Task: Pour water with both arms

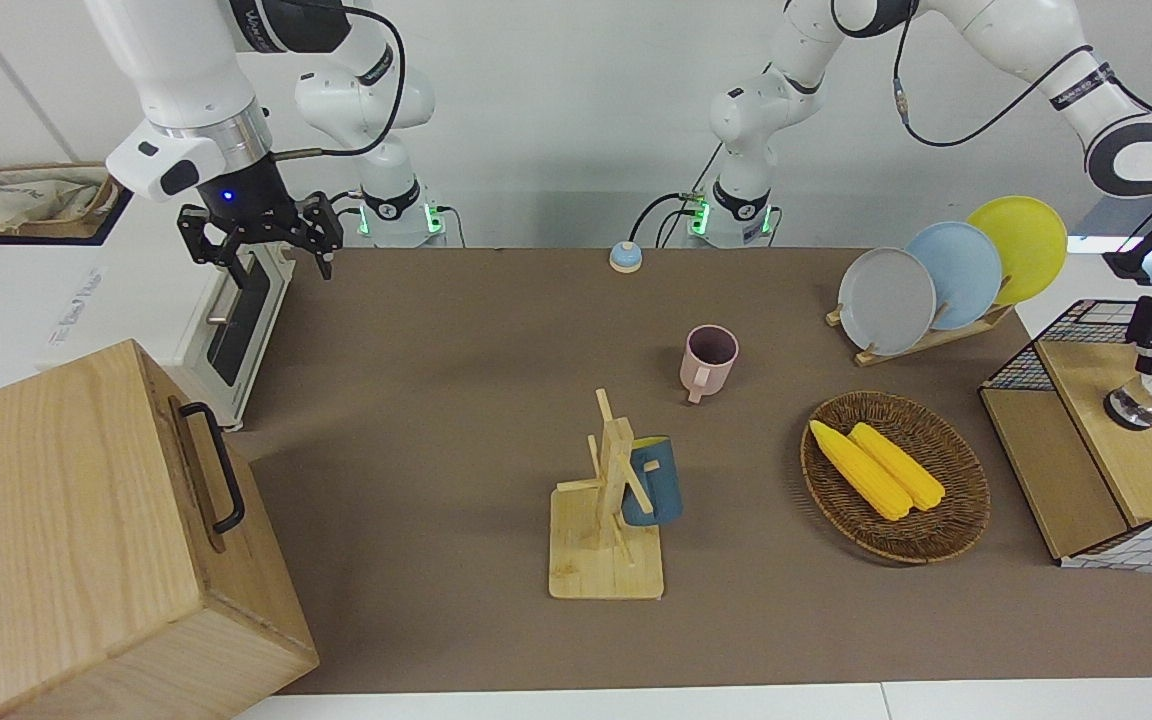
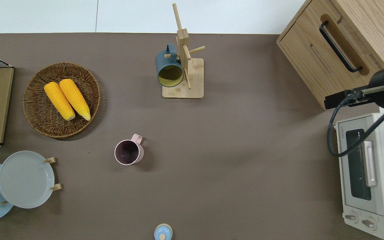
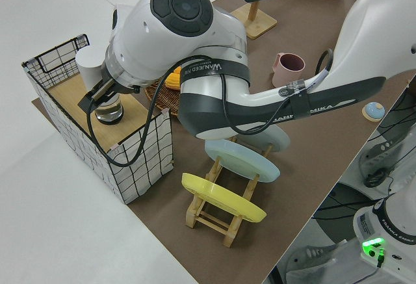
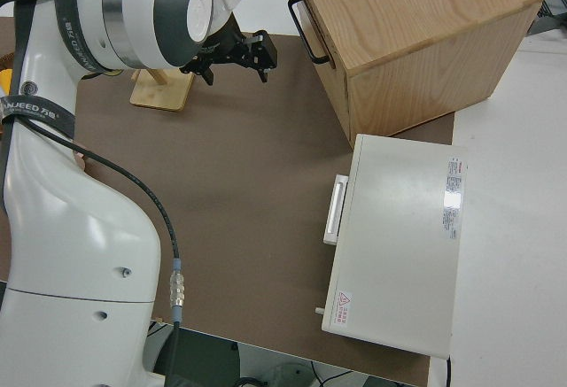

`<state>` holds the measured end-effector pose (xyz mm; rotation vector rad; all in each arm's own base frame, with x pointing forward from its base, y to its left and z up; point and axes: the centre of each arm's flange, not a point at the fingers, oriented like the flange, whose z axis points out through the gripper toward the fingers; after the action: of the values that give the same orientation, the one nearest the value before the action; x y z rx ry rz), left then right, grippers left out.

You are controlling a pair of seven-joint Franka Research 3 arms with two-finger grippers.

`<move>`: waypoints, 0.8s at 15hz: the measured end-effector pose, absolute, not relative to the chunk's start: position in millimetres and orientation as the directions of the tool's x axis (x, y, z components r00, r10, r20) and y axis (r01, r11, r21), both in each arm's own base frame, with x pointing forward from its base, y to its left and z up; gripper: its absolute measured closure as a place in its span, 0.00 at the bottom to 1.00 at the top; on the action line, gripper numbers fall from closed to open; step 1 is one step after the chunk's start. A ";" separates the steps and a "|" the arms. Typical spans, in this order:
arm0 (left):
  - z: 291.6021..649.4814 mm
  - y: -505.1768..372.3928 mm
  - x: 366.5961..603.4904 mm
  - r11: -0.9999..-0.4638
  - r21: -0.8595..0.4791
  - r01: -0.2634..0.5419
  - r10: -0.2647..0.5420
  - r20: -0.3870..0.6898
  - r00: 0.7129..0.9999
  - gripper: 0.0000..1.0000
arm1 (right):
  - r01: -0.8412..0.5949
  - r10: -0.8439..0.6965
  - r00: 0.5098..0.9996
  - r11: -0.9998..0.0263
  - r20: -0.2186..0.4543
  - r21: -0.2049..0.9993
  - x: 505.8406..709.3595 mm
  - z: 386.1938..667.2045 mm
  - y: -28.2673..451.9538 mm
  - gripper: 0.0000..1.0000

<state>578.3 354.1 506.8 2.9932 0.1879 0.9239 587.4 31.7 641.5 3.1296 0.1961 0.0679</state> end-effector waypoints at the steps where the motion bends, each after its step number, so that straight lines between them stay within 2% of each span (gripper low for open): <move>1: 511.0 351.6 576.4 -0.993 0.043 0.108 0.114 0.542 0.833 0.00 | 0.125 0.125 0.991 -0.992 0.043 0.008 587.4 641.5 31.7 0.00; 5: 532.5 354.1 564.3 -0.995 0.036 0.091 0.097 0.467 0.879 0.00 | 0.125 0.125 0.991 -0.992 0.043 0.008 587.4 641.5 31.7 0.00; 7: 555.3 351.3 557.1 -0.995 0.039 0.087 0.095 0.414 0.905 0.00 | 0.125 0.125 0.991 -0.992 0.043 0.008 587.4 641.5 31.7 0.00; 12: 585.5 325.2 550.4 -0.994 0.040 0.102 0.109 0.302 0.947 0.00 | 0.125 0.125 0.991 -0.992 0.043 0.008 587.3 641.5 31.7 0.00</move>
<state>550.4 325.2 585.5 3.0762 0.1670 0.4795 587.3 31.7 641.5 3.1296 0.1962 0.0680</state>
